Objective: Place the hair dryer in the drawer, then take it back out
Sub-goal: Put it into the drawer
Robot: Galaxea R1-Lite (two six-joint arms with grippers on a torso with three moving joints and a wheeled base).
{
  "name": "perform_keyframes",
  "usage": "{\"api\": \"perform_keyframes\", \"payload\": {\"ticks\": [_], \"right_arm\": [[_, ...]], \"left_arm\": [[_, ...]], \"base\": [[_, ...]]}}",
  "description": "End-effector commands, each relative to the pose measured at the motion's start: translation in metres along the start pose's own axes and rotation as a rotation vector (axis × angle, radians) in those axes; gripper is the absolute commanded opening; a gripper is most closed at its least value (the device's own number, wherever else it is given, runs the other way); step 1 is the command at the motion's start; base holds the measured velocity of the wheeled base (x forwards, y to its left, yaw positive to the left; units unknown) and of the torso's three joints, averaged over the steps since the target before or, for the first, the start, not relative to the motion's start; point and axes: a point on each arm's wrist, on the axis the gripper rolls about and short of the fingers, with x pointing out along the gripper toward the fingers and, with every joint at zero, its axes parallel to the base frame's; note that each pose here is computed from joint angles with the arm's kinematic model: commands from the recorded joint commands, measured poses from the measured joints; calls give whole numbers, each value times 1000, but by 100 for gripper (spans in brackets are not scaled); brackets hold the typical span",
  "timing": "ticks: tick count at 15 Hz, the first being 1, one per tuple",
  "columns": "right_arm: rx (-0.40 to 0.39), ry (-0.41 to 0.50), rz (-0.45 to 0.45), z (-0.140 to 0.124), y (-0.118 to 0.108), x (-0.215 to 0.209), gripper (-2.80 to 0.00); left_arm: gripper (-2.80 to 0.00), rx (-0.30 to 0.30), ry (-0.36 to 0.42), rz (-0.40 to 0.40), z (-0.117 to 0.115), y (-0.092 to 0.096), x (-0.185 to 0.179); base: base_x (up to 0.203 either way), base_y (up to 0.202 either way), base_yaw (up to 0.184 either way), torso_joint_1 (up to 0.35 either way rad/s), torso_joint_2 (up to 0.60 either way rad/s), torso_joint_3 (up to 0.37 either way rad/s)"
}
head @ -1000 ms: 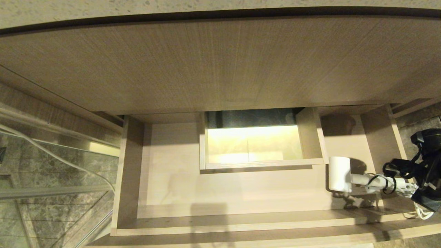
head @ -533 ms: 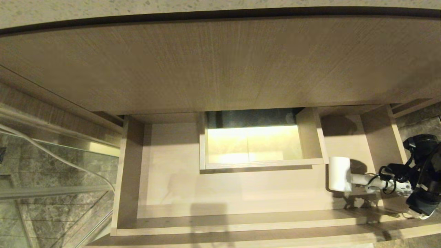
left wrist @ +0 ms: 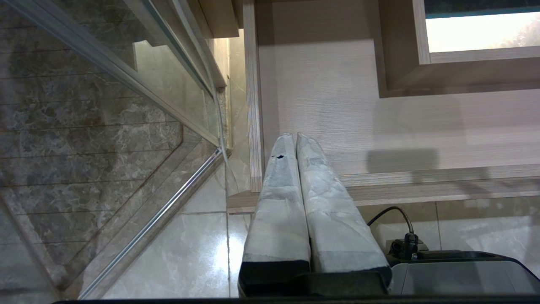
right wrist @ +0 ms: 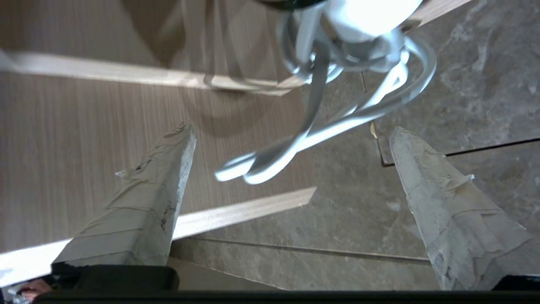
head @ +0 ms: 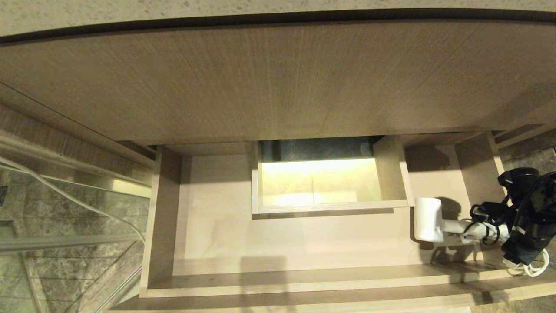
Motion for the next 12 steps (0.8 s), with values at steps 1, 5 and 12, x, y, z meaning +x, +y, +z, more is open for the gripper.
{"api": "perform_keyframes", "payload": {"ticks": [1, 5, 12], "right_arm": [[-9, 1, 3, 2, 0, 3, 0], [5, -22, -5, 9, -1, 2, -280], [15, -53, -33, 16, -1, -1, -280]], "left_arm": [[-280, 0, 0, 0, 0, 0, 0], [-280, 0, 0, 0, 0, 0, 0], [-280, 0, 0, 0, 0, 0, 0]], "base": [[0, 0, 0, 0, 0, 0], [0, 0, 0, 0, 0, 0], [0, 0, 0, 0, 0, 0]]}}
